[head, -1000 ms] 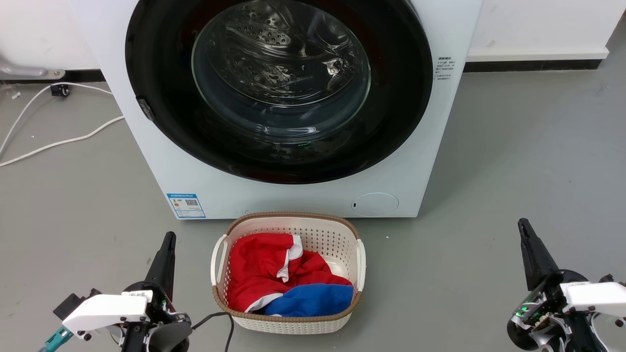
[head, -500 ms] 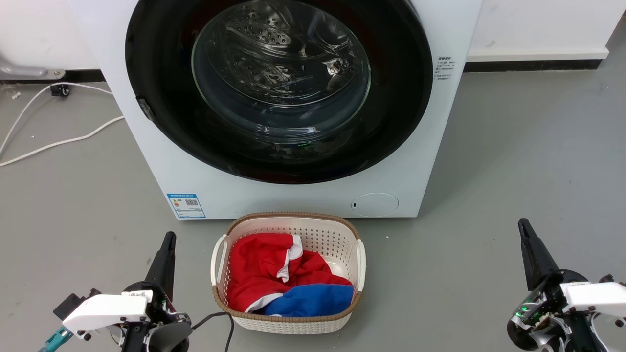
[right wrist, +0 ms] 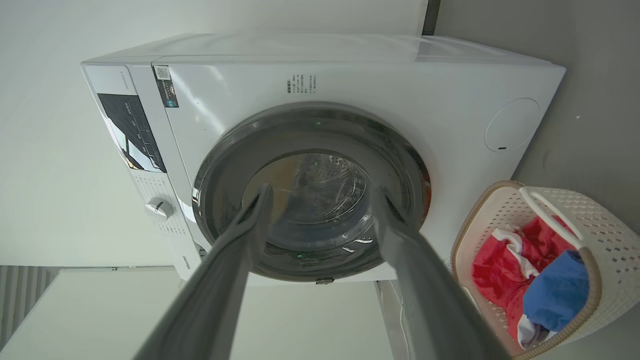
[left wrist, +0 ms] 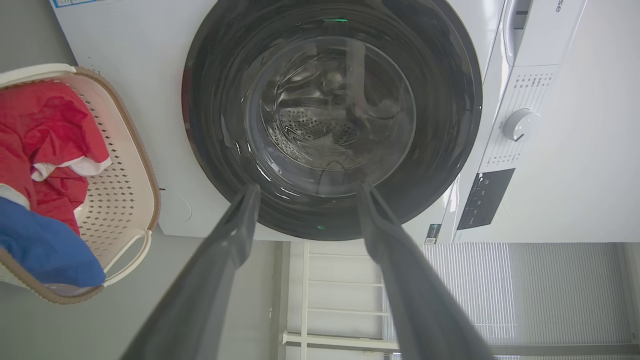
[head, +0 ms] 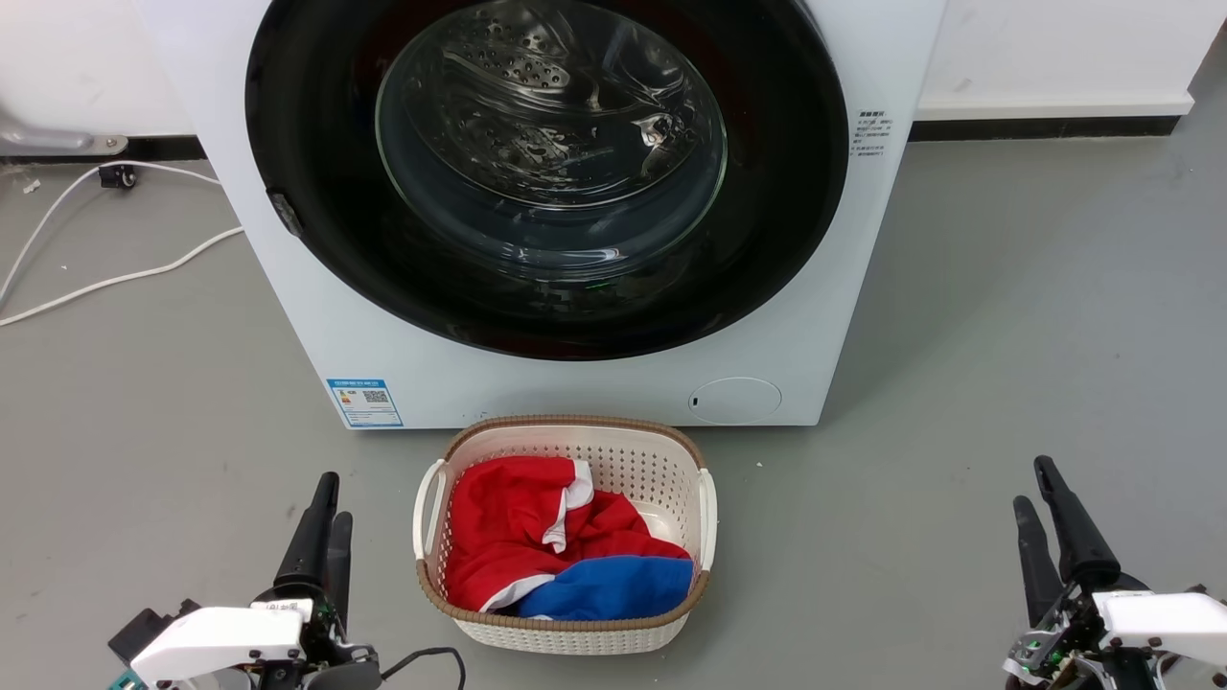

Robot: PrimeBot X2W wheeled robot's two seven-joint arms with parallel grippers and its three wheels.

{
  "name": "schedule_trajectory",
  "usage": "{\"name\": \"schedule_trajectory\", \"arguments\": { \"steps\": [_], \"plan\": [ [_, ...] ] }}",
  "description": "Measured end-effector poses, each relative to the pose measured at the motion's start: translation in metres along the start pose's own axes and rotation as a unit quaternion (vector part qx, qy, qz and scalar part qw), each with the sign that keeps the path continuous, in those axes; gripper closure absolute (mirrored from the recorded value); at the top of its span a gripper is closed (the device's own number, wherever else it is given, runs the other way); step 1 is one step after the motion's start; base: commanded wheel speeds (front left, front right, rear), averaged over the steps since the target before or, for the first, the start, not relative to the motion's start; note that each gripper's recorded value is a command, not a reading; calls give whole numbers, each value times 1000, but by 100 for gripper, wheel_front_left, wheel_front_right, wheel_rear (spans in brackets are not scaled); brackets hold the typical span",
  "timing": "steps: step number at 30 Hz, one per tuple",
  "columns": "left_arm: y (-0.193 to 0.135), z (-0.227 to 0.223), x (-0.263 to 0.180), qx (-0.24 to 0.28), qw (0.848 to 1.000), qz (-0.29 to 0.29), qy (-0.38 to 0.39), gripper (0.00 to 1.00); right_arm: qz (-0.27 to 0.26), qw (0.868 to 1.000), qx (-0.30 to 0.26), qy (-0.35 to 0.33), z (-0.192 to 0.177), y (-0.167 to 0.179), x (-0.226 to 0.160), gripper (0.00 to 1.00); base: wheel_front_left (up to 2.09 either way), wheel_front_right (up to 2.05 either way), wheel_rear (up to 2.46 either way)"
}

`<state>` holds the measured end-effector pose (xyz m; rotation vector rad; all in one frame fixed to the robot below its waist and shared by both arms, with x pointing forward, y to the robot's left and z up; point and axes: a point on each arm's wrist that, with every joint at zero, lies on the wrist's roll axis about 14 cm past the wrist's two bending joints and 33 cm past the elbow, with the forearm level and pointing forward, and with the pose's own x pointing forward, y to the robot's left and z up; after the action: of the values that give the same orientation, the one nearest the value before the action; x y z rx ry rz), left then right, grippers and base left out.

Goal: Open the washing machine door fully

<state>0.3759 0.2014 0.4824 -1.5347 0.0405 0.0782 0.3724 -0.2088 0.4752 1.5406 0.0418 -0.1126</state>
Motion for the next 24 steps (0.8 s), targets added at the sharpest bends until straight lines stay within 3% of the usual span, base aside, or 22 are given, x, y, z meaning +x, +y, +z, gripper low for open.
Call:
{"name": "schedule_trajectory", "arguments": {
  "steps": [7, 13, 15, 16, 24],
  "plan": [
    [-10, 4, 2, 62, 998, -5, -11, 0, 6, 998, -53, -22, 11, 5, -1, 0, 0, 0, 0],
    [-22, 2, 4, 135, 991, -15, -16, 0, 28, 990, -135, -32, 14, 21, -2, 0, 0, 0, 0],
    [-24, 0, 4, 160, 987, -15, -16, 0, 36, 986, -161, -34, 14, 27, -2, 0, 0, 0, 0],
    [-26, -3, 4, 197, 980, -15, -16, 0, 42, 979, -198, -37, 14, 32, -3, 0, 0, 0, 0],
    [-29, -8, 3, 290, 957, -14, -19, 0, 63, 952, -298, -43, 10, 46, -6, 0, 0, 0, 0]
  ]
}}
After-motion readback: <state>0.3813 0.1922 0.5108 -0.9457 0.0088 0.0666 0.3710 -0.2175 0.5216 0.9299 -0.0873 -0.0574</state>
